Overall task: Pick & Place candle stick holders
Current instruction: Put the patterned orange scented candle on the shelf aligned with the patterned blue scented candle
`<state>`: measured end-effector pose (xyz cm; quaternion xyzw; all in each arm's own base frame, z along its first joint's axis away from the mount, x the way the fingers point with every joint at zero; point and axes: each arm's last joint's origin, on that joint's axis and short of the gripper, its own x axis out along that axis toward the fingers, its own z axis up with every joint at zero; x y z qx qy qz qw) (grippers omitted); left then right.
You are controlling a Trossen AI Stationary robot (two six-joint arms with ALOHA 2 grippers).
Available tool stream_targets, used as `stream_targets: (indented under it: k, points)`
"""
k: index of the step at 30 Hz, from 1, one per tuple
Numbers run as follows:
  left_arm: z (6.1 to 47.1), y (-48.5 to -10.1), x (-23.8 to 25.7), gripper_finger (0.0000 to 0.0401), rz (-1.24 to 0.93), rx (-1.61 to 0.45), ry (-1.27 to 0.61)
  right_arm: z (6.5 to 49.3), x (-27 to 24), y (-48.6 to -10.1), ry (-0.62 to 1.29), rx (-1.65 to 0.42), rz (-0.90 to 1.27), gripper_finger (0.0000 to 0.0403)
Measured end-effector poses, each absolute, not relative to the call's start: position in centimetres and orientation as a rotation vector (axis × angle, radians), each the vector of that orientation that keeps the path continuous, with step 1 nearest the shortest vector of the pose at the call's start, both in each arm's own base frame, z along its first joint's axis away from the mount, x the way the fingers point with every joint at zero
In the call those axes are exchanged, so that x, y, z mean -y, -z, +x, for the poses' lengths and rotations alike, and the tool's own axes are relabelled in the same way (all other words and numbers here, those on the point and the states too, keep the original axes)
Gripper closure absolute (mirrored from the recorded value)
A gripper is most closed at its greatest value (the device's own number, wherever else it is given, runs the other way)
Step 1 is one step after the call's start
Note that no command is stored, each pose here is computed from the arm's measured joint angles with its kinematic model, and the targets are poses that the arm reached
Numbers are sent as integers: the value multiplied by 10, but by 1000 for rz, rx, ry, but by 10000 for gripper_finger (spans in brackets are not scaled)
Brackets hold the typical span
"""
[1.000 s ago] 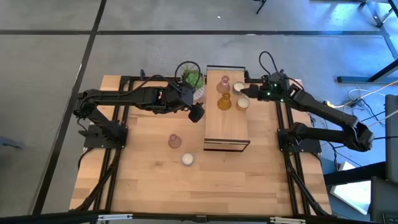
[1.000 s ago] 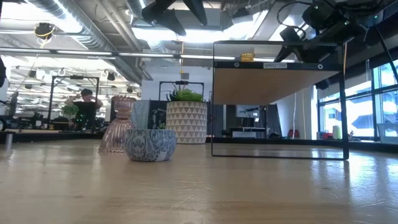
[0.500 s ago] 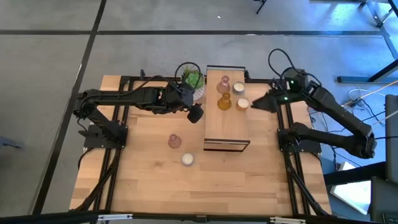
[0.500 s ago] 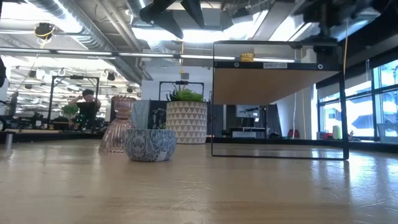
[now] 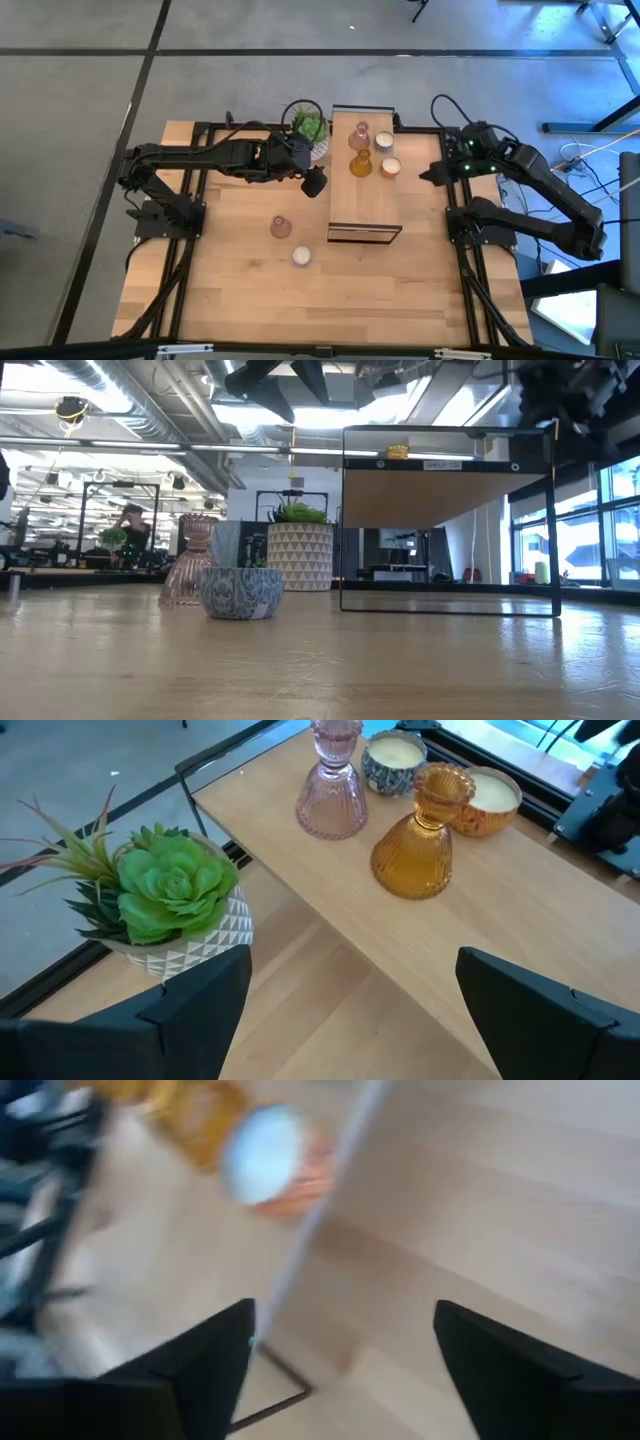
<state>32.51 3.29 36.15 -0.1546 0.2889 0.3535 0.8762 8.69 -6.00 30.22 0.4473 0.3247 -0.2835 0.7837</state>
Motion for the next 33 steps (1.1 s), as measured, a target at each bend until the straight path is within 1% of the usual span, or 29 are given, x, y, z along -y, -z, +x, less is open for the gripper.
stream_targets:
  k: [2, 4, 6, 9, 10, 11, 13, 18, 25, 33]
  points:
    - [325, -362, -33, 52, -327, -601, -739, 86, 62, -301, 683, -706, 973, 130]
    - [325, -362, -33, 52, -331, -600, -741, 88, 64, -301, 701, -695, 978, 182]
    - [325, -362, -32, 52, -333, -598, -739, 93, 68, -301, 699, -680, 977, 249]
    - [325, -362, -32, 52, -334, -596, -743, 100, 74, -299, 702, -679, 979, 359]
    - [325, -362, -32, 52, -333, -595, -745, 103, 76, -299, 700, -677, 974, 380]
    - [325, -362, -32, 52, -331, -594, -747, 106, 79, -298, 703, -682, 980, 389]
    - [325, -362, -32, 52, -330, -592, -750, 112, 84, -292, 724, -719, 1015, 397]
    - [325, -362, -32, 52, -330, -592, -751, 125, 94, -281, 741, -796, 1041, 400]
    - [325, -362, -28, 52, -328, -588, -754, 136, 102, -278, 684, -789, 1063, 401]
    - [325, -362, -26, 52, -324, -584, -761, 144, 108, -276, 671, -771, 1063, 402]
